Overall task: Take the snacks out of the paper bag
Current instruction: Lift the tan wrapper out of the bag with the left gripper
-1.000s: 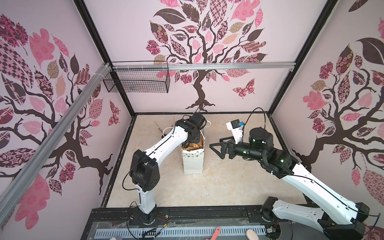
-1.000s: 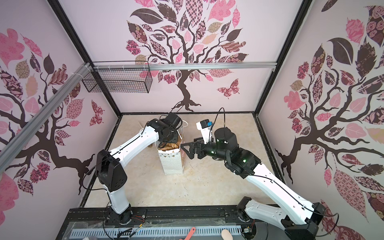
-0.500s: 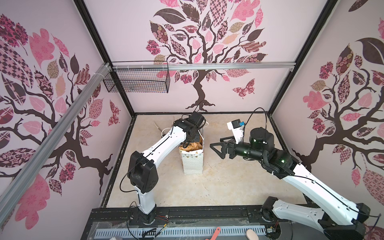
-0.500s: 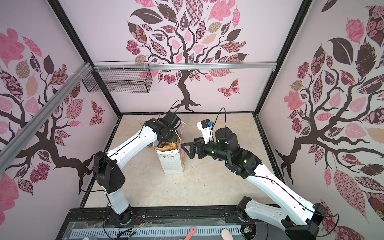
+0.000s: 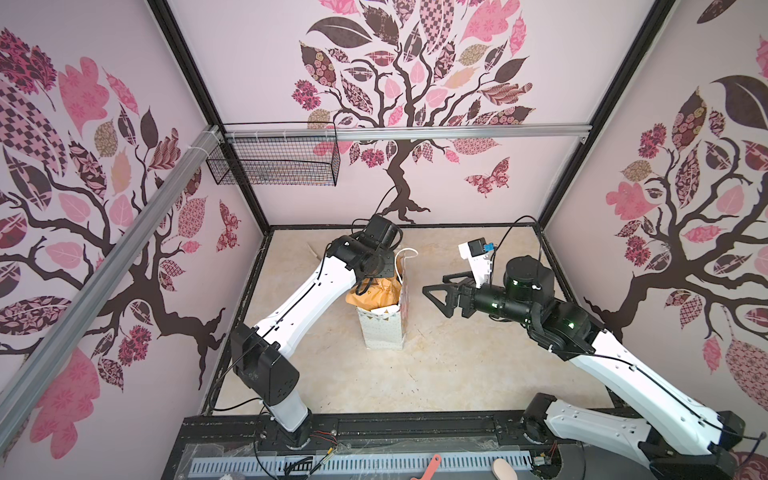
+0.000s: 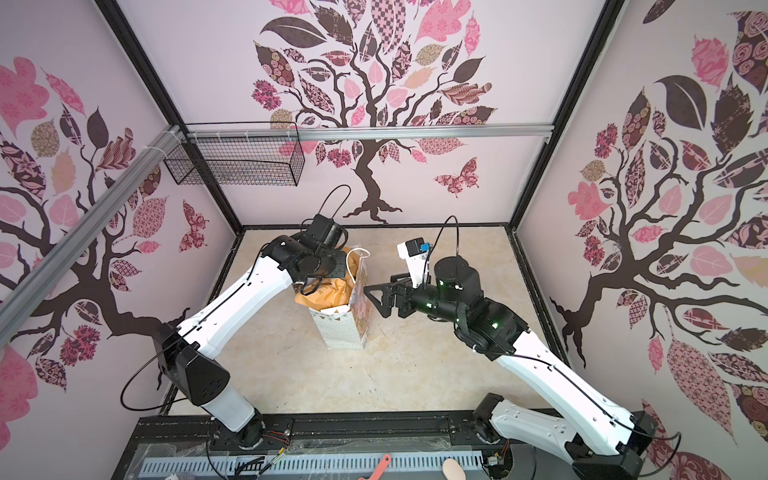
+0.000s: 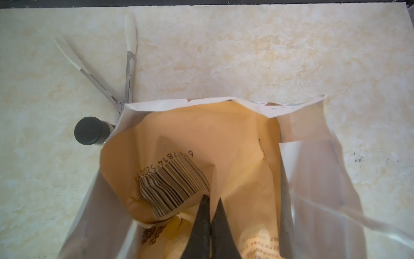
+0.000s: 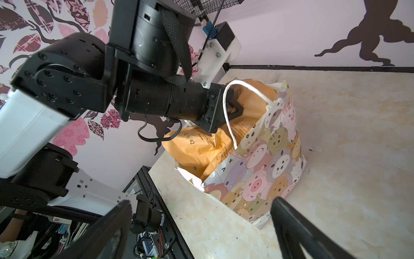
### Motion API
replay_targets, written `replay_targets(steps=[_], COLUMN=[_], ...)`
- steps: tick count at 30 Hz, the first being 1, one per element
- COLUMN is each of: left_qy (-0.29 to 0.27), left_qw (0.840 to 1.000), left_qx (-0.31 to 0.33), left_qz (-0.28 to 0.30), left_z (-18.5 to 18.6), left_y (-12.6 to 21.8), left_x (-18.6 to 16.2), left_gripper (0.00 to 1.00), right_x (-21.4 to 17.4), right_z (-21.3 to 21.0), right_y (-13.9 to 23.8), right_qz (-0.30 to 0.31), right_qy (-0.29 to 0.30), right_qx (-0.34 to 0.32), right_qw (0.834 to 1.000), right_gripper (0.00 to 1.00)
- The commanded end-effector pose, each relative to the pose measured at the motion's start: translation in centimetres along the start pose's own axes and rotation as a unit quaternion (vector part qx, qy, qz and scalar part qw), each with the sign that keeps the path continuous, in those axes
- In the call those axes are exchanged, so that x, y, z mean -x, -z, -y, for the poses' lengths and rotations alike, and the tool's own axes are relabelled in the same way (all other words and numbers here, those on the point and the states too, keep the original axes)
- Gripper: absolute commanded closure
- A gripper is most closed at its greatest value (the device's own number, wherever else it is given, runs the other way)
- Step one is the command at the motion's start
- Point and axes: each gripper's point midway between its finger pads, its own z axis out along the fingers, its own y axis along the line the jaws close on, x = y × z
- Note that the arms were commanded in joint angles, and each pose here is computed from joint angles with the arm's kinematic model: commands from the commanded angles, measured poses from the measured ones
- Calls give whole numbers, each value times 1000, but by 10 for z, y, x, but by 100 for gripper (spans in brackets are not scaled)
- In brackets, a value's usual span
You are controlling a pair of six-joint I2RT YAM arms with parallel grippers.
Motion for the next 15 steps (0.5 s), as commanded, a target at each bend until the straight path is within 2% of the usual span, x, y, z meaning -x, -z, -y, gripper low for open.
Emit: replay_targets(steps=[1,15], left_qy=[9,22], left_qw=[998,990], left_qx=[-23,-43], left_qz=[54,136], left_z=[3,-3], left_y=[32,92], left_x=[27,62], left_gripper=[100,100], right_x=[11,13], right_z=[-5,1], right_y=[6,4], right_qz=[20,30], right_qy=[2,2], right_qx=[4,-11], right_qw=[1000,999], right_gripper=[1,0])
